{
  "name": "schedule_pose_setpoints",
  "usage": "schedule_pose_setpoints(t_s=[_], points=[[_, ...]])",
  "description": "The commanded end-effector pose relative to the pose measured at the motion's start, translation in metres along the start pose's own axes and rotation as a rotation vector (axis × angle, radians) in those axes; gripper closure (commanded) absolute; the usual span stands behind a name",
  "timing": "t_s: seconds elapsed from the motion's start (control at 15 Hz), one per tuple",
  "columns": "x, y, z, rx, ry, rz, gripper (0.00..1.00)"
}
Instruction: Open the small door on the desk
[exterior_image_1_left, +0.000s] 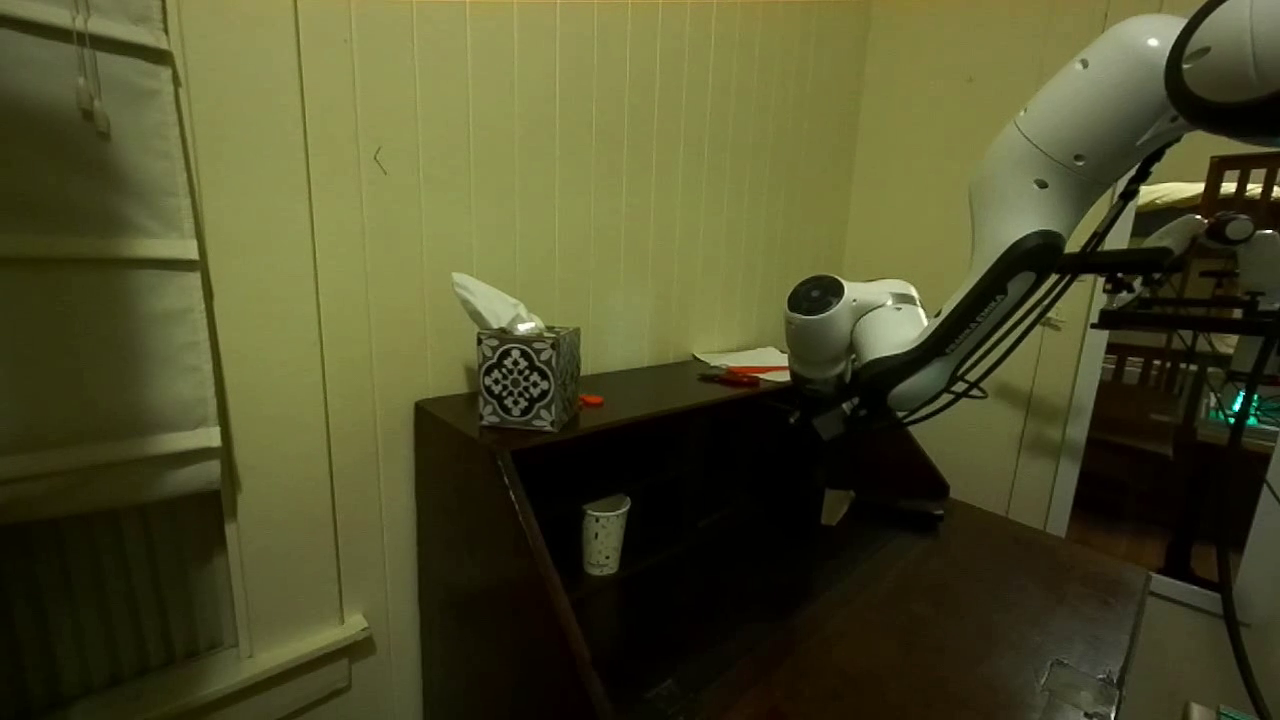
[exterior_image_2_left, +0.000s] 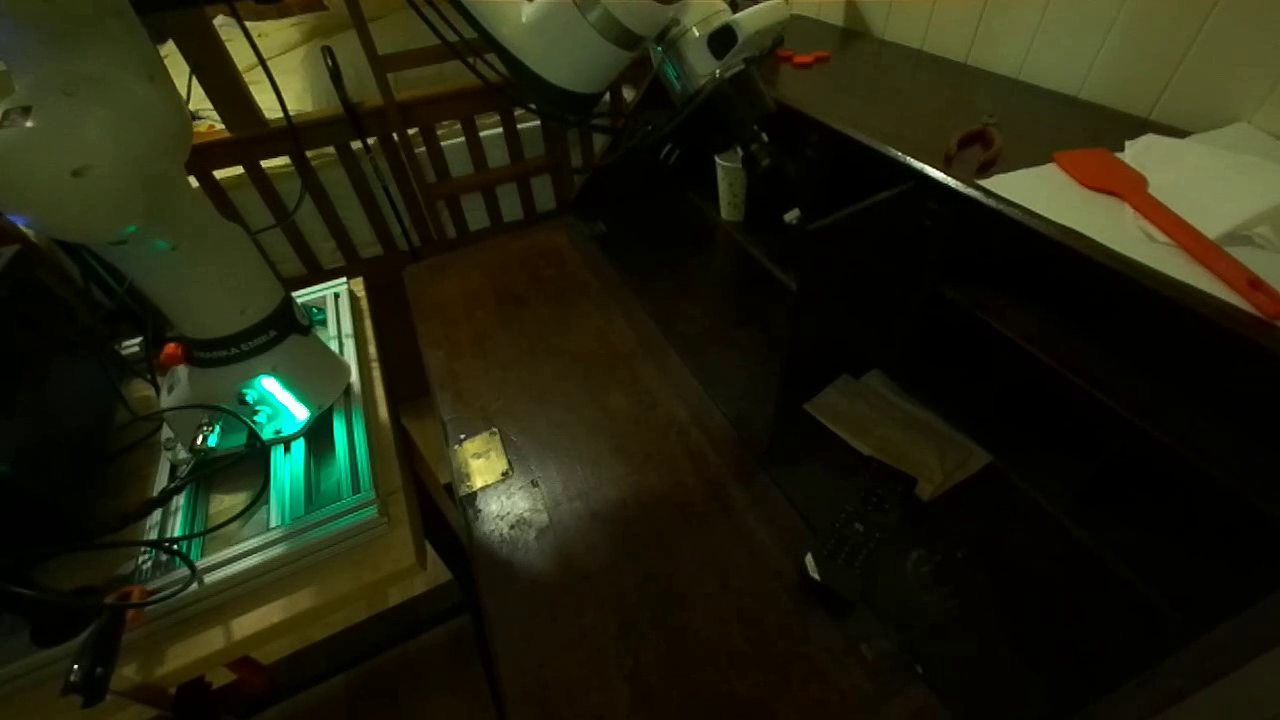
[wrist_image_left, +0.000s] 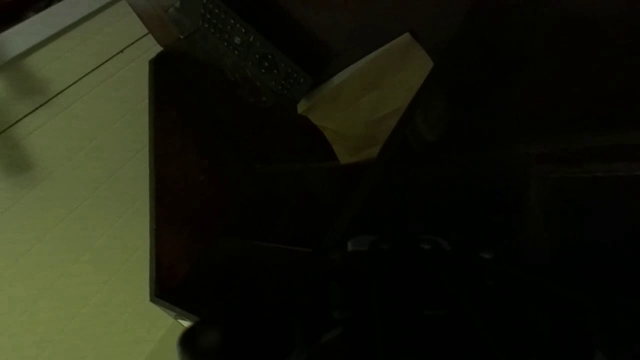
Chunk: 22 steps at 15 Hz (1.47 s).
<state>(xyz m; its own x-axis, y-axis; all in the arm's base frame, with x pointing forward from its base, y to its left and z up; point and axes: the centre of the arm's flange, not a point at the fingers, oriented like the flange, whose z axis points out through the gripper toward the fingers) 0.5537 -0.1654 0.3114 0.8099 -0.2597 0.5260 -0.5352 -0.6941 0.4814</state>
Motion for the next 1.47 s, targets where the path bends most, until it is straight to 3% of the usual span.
schedule_pose_setpoints(t_s=[0.0, 0.27, 0.47, 0.8, 0.87, 0.93, 1.4], points=[[-0.011, 0.017, 0.002, -0.018, 0.038, 0.035, 1.0], [-0.012, 0.023, 0.006, -0.04, 0.056, 0.039, 1.0], [-0.018, 0.011, -0.022, 0.074, -0.033, 0.01, 1.0], [-0.03, 0.002, -0.111, 0.342, -0.091, -0.082, 1.0], [-0.034, 0.006, -0.126, 0.384, -0.103, -0.111, 0.74], [-0.038, 0.009, -0.138, 0.426, -0.119, -0.134, 0.73], [-0.046, 0.038, -0.204, 0.73, -0.225, -0.269, 0.26]])
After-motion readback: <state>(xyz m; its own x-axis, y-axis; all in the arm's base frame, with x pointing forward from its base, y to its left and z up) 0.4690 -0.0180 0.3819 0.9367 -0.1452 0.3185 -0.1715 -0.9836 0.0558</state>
